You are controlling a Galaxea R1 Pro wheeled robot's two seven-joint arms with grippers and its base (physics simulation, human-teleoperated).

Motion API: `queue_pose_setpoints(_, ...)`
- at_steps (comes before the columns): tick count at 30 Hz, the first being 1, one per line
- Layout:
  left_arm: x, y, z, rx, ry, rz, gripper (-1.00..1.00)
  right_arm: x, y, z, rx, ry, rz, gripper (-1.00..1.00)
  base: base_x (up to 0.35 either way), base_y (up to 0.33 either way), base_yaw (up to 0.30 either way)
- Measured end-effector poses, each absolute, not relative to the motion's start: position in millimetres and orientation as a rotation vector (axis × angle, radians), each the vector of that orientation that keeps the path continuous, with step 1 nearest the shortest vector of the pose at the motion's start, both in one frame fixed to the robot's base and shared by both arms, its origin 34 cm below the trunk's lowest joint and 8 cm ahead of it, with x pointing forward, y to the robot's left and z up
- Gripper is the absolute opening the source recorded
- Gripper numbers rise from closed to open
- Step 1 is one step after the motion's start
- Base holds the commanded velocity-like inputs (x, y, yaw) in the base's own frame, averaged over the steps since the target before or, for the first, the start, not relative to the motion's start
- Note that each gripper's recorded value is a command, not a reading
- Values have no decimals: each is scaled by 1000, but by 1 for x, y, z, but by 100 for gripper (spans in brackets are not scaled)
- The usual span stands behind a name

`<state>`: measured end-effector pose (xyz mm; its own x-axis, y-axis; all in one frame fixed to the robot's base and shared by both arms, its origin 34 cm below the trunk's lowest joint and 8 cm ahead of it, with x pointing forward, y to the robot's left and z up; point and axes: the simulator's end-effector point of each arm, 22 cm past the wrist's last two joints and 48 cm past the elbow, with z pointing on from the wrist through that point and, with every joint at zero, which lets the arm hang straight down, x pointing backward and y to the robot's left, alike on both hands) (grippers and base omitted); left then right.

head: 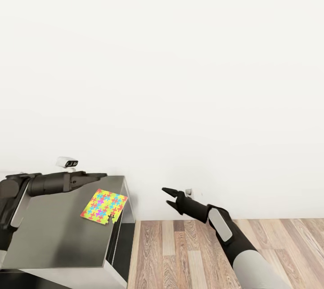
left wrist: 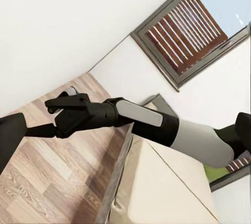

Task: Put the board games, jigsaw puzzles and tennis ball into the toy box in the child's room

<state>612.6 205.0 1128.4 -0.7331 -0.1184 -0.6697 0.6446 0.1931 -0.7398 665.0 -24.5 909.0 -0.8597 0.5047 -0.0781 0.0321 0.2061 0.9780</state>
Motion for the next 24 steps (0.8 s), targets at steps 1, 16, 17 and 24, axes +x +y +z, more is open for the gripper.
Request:
queue_pose_setpoints(1,612,204,1131,494,1849,-1608,100,665,-24,911,500,2097,1703,100,0,0,0)
queue_pose_setpoints(16,601,203,1136,475,1799,-1669,100,664,-17,925,488,2042,1772,100,0,48,0)
queue_pose_setpoints(17,601,202,1136,475,1799,-1669,100,664,-17,924,489,2044,1773,100,0,128,0)
queue_pose_setpoints(24,600,202,1135,477,1798,-1669,100,663,-16,923,489,2058,1776,100,0,45,0)
